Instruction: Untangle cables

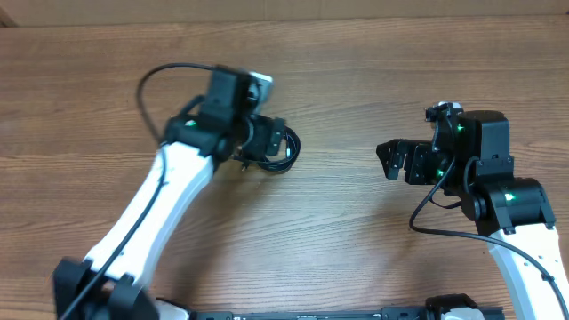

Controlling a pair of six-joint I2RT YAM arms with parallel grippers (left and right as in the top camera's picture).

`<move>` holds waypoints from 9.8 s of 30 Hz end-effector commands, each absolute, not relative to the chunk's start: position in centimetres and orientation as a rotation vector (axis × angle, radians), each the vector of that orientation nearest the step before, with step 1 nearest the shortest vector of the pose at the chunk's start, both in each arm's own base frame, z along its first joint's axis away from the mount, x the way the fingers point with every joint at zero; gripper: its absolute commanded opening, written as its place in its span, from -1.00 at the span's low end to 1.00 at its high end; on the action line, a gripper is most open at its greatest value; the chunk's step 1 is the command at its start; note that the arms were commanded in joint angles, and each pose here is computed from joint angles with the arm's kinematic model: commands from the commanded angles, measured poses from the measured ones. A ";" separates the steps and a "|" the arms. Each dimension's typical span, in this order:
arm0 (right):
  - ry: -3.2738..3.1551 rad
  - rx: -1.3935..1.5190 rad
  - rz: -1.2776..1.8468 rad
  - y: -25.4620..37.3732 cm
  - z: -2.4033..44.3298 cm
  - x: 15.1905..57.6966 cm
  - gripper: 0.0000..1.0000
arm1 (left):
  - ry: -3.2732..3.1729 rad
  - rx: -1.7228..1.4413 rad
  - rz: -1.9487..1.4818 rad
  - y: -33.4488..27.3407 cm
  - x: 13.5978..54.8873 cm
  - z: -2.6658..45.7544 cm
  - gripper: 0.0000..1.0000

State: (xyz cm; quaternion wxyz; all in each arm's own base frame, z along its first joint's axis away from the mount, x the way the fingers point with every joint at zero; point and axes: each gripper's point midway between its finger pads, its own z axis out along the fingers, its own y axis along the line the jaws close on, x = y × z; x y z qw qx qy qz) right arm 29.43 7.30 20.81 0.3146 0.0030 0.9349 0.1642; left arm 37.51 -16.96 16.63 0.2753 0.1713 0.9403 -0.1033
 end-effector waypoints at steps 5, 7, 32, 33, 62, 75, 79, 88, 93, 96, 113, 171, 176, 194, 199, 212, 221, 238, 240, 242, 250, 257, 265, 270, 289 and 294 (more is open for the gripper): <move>2.449 0.002 0.417 7.2 21.7 29.6 1.00 | 2.592 0.807 -0.202 -20.8 37.3 9.5 0.81; 2.458 0.003 0.417 7.2 21.6 29.5 1.00 | 2.623 0.838 -0.198 -21.4 37.1 7.6 0.78; 2.452 0.002 0.417 7.2 21.7 29.6 1.00 | 2.742 0.802 -0.199 -22.4 37.4 6.9 -0.92; 2.448 0.001 0.417 7.2 21.7 29.7 1.00 | 2.729 0.760 -0.212 -22.6 38.0 8.8 -0.92; 2.479 -0.055 0.800 12.6 17.1 35.5 0.84 | 2.168 0.592 -0.673 -24.4 34.5 40.3 -0.91; 2.541 -0.106 0.836 14.9 14.5 35.6 0.83 | 2.553 0.589 -0.297 -21.2 36.8 29.2 -0.92; 2.565 -0.092 0.752 14.4 13.9 35.7 0.83 | 2.601 0.558 -0.156 -20.1 38.6 26.7 -0.92; 2.627 -0.042 0.636 12.9 12.7 35.2 0.83 | 2.396 0.414 -0.156 -21.0 43.7 29.4 -0.92; 2.644 -0.038 0.635 12.9 12.5 34.9 0.83 | 2.300 0.040 0.108 -15.2 46.6 31.3 -0.91; 2.646 -0.038 0.635 12.9 12.5 34.8 0.84 | 2.315 -0.105 0.115 -13.4 46.6 30.8 -0.69; 2.682 -0.030 0.633 12.7 12.1 34.1 0.86 | 2.775 0.111 -0.060 -16.4 42.6 20.6 0.36; 2.701 -0.029 0.630 12.6 11.9 33.7 0.93 | 2.756 1.220 -0.099 -13.5 46.5 2.2 0.54; 2.709 -0.027 0.629 12.6 11.8 33.5 0.92 | 2.737 1.208 -0.093 -13.5 46.9 1.7 0.64; 2.716 -0.025 0.629 12.6 11.7 33.4 0.92 | 2.779 1.111 -0.089 -13.2 46.7 0.6 -0.43; 2.713 -0.026 0.628 12.6 11.7 33.4 0.92 | 2.761 1.075 -0.063 -13.2 47.5 3.5 -0.91; 2.668 -0.120 0.805 14.7 12.9 33.1 0.99 | 2.686 0.922 -0.720 -19.8 43.2 16.4 -0.92; 2.398 -0.371 1.239 19.9 18.0 32.9 0.95 | 2.690 0.900 -1.067 -22.1 39.4 18.7 -0.92; 2.534 -0.090 1.001 20.5 15.8 34.2 -0.03 | 2.680 0.834 -1.251 -23.6 38.3 20.1 -0.92; 2.517 -0.095 1.003 20.6 16.0 34.5 0.00 | 2.690 0.831 -1.255 -23.5 38.1 20.1 -0.92; 2.501 -0.100 1.006 20.7 16.3 34.8 0.00 | 2.700 0.827 -1.258 -23.5 37.9 20.1 -0.92; 2.493 -0.052 1.042 21.1 16.7 34.9 -0.10 | 2.722 0.815 -1.268 -23.4 37.5 20.1 -0.92; 2.516 0.019 1.089 21.3 16.7 34.7 -0.27 | 2.719 0.823 -1.267 -23.6 37.5 20.1 -0.91; 2.551 0.039 1.068 20.9 15.8 34.2 -0.46 | 2.718 0.824 -1.267 -23.6 37.5 20.1 -0.92; 2.612 0.129 0.889 18.8 13.8 34.3 -0.92 | 2.723 0.820 -1.265 -23.5 37.5 20.0 -0.91; 2.522 0.381 0.253 7.7 15.9 37.5 -0.92 | 3.053 0.373 -0.828 -12.6 39.2 17.5 -0.92; 2.538 -0.090 0.802 17.2 18.5 34.8 -0.92 | 2.941 0.489 -0.987 -15.1 39.2 18.7 -0.92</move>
